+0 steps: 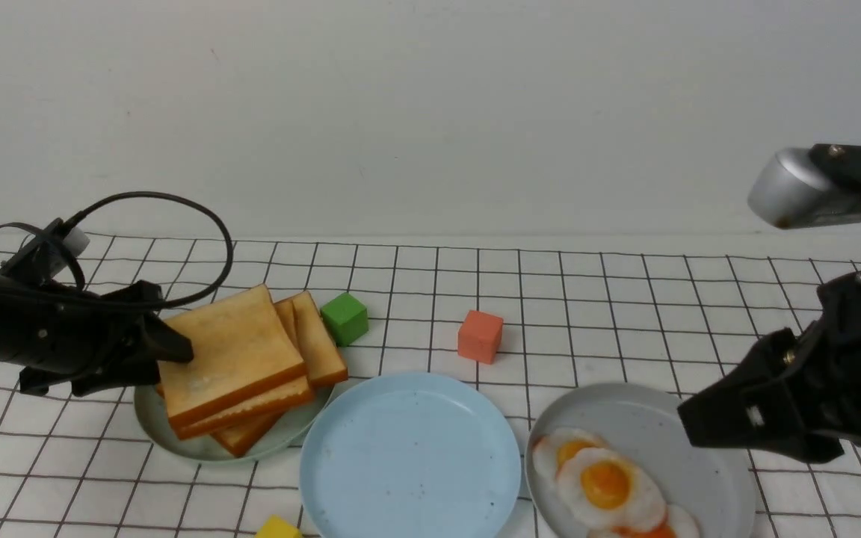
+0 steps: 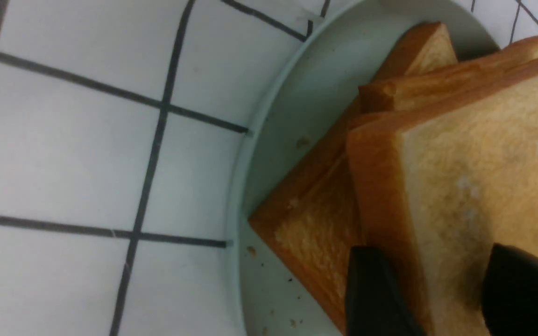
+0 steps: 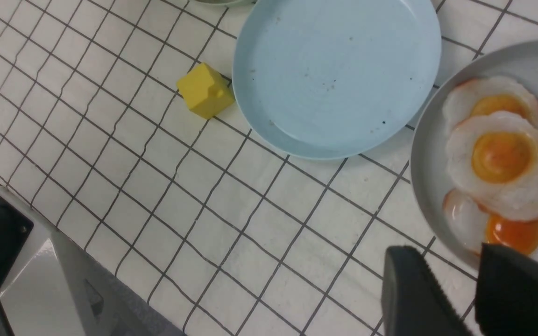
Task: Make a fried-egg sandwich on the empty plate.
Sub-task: Use the left arm to grab a slice of bread
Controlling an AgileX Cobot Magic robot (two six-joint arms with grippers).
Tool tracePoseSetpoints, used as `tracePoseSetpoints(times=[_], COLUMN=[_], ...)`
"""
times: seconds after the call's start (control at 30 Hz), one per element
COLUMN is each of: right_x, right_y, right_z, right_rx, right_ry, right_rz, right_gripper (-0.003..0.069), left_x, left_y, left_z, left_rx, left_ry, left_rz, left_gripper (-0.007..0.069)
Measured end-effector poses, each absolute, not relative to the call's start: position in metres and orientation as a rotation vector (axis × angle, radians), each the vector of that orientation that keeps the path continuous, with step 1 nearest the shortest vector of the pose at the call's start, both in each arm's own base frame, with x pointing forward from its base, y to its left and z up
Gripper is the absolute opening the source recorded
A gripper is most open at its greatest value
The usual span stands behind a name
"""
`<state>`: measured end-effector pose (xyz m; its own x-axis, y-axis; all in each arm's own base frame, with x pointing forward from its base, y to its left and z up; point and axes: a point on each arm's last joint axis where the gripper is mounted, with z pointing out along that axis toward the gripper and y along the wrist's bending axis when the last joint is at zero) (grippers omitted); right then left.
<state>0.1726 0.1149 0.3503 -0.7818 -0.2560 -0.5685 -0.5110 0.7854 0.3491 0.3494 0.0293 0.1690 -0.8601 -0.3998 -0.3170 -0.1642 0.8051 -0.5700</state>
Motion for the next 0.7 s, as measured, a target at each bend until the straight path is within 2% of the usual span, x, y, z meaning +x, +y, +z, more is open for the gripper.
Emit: tracePoseSetpoints(times=[0.3, 0.57, 0.7], right_x=[0.171, 0.17, 0.17], right_y=[0.115, 0.115, 0.115], right_z=[0.35, 0.349, 0.349], right_rx=[-0.58, -0.589, -0.59], right_ry=[2.487, 2.501, 2.503], right_rz=[0.688, 0.689, 0.689], right_gripper=[0.0241, 0.0241, 0.0241], left_x=[0.352, 0.352, 0.349], left_y=[0.03, 0.03, 0.029], left_z=[0.16, 0.161, 0.173], left_rx=[-0.462, -0.44, -0.382], left_ry=[2.571, 2.578, 2.569], left_rz=[-0.797, -0.804, -0.785], left_gripper=[0.0162, 0.0154, 0.0153])
